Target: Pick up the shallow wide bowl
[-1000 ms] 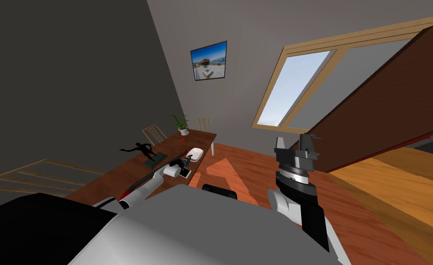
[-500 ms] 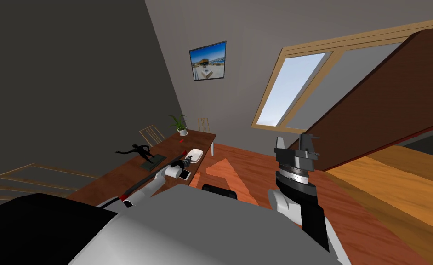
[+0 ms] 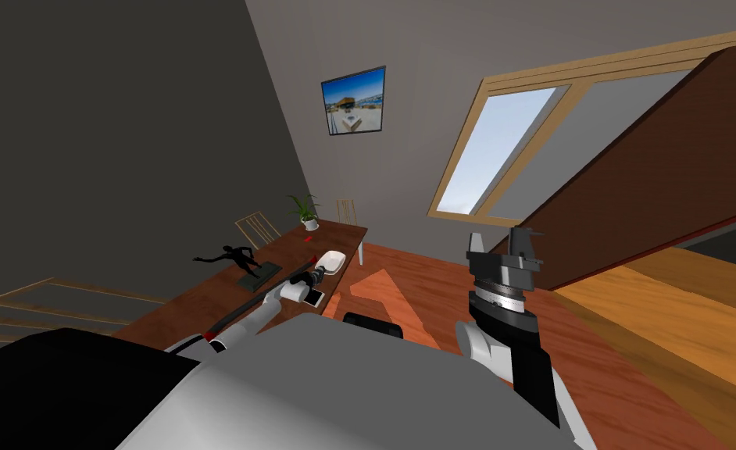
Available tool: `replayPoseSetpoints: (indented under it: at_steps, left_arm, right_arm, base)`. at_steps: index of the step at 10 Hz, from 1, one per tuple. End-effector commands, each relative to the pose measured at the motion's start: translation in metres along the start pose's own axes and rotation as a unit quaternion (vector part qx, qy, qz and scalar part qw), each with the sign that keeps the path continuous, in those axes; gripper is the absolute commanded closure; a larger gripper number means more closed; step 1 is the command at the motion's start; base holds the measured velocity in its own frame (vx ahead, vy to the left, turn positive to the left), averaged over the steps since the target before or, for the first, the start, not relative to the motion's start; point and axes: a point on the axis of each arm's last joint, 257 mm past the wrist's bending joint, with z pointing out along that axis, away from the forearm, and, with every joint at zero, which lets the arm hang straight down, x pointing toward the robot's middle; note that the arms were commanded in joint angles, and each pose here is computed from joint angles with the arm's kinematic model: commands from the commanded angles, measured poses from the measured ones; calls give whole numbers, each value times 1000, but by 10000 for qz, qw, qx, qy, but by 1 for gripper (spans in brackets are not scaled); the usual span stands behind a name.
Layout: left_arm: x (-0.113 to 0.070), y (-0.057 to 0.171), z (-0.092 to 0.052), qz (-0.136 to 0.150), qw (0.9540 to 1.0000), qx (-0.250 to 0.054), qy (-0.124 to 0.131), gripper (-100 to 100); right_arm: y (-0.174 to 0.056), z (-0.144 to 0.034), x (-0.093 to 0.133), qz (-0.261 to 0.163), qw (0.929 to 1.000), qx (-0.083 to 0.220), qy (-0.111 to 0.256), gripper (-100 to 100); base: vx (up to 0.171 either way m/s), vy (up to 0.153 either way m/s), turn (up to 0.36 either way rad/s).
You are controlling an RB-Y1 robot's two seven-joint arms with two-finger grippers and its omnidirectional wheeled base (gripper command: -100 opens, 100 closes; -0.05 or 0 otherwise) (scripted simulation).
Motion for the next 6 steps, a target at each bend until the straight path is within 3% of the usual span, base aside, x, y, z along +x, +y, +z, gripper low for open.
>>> replayPoseSetpoints:
  at_steps: [1,2,3,5,6]
  left_arm:
    - [0,0,0,0,10000,0,0,100]
    - [0,0,0,0,10000,-3,0,0]
    - [-3,-6,-5,33,10000,6,35,100]
    - [-3,-7,-5,39,10000,9,34,100]
    - [-4,-6,-6,40,10000,-2,36,0]
  right_arm:
    - [0,0,0,0,10000,0,0,0]
    - [0,0,0,0,10000,0,0,0]
    - [0,0,0,0,10000,0,0,0]
    - [0,0,0,0,10000,0,0,0]
    - [0,0,0,0,10000,0,0,0]
  base:
    - [0,0,0]
    - [0,0,0]
    - [-31,-30,87]
    - [-38,-28,47]
    - [0,0,0]
